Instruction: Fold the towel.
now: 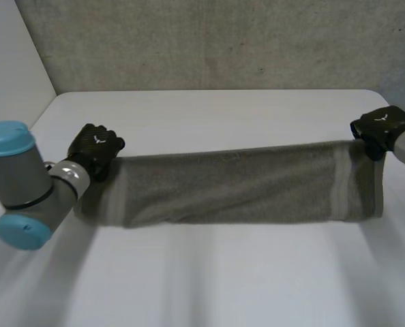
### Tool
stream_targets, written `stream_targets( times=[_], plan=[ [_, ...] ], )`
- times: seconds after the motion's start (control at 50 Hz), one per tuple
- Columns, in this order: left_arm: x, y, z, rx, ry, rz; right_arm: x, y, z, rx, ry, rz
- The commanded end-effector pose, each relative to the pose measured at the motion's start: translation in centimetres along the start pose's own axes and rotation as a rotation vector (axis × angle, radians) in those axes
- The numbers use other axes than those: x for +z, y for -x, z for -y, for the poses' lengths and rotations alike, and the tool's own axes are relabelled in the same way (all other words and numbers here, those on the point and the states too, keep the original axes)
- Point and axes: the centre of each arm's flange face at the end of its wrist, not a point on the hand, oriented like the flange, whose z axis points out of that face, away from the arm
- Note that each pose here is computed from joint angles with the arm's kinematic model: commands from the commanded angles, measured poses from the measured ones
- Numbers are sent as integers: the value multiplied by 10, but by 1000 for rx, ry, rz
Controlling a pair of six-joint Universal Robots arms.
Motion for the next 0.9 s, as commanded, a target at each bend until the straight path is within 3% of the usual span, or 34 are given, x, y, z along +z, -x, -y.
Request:
stream_targets(
  times=[0.02,0.34,0.58,0.74,0.9],
  plan=[
    [34,-5,-3,9,-27,53,32,17,-10,-19,-93,-66],
    [48,3,-5,32,-60,234,39,30,-23,-16,-23,-126],
    [26,15,15,5,-80,249,-26,18,8,43,-60,-109],
    [-6,15,25,-144,-86,200,-54,33,-13,146,51,79],
    [-40,-6,26,-400,-55,5,-55,33,-40,231,106,180]
  ],
)
